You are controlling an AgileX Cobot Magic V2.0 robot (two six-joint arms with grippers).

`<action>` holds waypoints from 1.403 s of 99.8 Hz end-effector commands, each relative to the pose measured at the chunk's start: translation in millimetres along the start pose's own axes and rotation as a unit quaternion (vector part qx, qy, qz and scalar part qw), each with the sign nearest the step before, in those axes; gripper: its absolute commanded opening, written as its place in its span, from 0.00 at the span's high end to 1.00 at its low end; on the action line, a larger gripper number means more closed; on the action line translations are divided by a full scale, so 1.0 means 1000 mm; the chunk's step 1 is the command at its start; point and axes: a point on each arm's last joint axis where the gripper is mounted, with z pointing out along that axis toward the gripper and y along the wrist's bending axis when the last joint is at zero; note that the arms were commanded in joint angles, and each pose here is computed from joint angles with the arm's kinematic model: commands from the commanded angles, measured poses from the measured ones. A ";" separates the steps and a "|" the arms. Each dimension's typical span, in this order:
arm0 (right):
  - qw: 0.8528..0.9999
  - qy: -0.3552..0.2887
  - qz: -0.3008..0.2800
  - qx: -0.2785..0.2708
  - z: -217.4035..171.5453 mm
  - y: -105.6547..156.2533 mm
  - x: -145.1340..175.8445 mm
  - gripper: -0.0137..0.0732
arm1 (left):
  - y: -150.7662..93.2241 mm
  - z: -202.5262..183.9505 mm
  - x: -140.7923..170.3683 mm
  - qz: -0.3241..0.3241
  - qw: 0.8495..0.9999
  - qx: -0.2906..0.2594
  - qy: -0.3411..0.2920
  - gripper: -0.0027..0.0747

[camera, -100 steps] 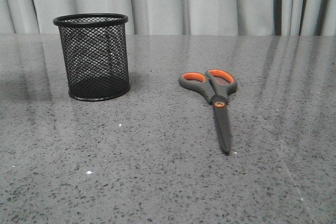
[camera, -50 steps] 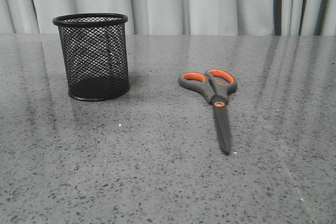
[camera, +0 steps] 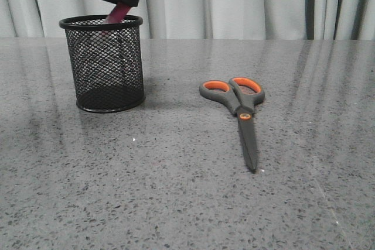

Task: Put pen and scissors into bin
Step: 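Lift the marker with the left gripper and drop it into the mesh cup, then move the right gripper over the grey-and-orange scissors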

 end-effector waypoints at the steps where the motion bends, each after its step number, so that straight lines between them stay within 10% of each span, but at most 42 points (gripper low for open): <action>1: 0.999 -0.040 -0.003 -0.001 -0.006 0.003 -0.013 0.42 | -0.001 -0.008 -0.019 -0.005 0.999 -0.009 -0.051 0.99; 21: 0.999 -0.040 -0.003 -0.001 -0.006 0.003 -0.013 0.42 | -0.001 -0.008 -0.019 -0.004 0.999 -0.008 -0.048 0.96; 56: 0.999 -0.040 -0.003 -0.001 -0.006 0.003 -0.013 0.42 | -0.002 -0.019 -0.026 -0.002 0.998 -0.007 -0.065 0.49; 116: 0.999 -0.032 -0.003 -0.002 -0.006 0.003 -0.012 0.42 | 0.049 -0.137 -0.067 0.035 0.976 -0.112 -0.182 0.50; 140: 0.999 -0.032 -0.003 -0.002 -0.006 0.003 -0.012 0.42 | 0.071 -0.177 -0.054 0.013 0.976 -0.163 -0.146 0.98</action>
